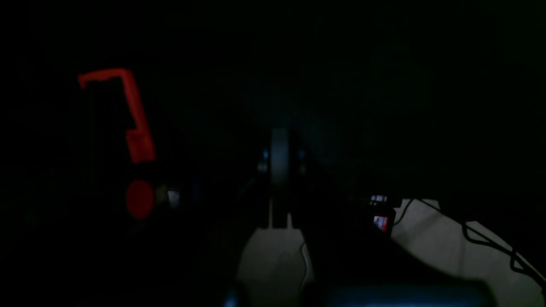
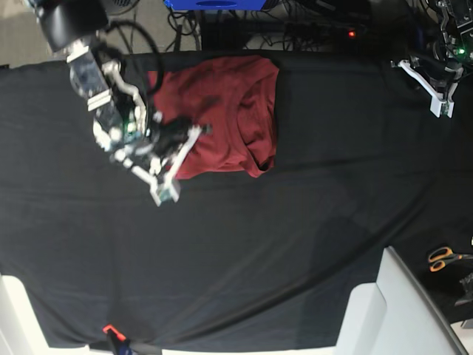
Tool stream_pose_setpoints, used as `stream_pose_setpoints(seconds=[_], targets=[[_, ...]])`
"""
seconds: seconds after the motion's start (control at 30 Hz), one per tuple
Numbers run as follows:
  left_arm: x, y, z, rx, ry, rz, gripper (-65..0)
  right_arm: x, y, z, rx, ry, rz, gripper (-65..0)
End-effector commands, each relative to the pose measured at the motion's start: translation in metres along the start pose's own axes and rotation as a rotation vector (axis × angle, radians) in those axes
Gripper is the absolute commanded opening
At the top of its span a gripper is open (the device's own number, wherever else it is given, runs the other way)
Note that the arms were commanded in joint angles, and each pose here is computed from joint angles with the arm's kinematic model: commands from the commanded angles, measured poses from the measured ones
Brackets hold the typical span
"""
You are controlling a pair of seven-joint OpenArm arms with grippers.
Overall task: Fold the T-shirt properly
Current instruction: 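Lay the lifted edge back and smooth it with the right gripper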
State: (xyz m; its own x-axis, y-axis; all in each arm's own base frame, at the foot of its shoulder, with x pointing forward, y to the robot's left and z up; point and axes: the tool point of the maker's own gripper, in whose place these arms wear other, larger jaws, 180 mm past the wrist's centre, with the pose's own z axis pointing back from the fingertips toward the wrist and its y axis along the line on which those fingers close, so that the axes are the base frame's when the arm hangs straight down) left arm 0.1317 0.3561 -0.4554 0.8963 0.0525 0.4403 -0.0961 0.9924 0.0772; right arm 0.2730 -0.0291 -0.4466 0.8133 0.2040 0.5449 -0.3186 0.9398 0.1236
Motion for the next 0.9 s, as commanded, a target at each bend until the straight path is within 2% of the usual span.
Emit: stream_pose_setpoints(seconds=[0.0, 0.2, 0.67, 0.87], targets=[[0.01, 0.006, 0.004, 0.012, -0.03, -0.012, -65.0, 0.018, 0.0, 0.007, -0.003, -0.07, -0.004, -64.2], [0.01, 0.006, 0.004, 0.012, -0.029, -0.011, -65.0, -0.004, 0.017, 0.019, 0.03, -0.06, -0.012, -64.2], [0.01, 0.007, 0.004, 0.014, -0.028, -0.013, -65.0, -0.054, -0.006, 0.015, -0.018, 0.002, -0.017, -64.2], [0.01, 0.007, 0.004, 0.014, -0.028, -0.013, -65.0, -0.04, -0.002, 0.022, -0.01, -0.044, -0.013, -64.2]])
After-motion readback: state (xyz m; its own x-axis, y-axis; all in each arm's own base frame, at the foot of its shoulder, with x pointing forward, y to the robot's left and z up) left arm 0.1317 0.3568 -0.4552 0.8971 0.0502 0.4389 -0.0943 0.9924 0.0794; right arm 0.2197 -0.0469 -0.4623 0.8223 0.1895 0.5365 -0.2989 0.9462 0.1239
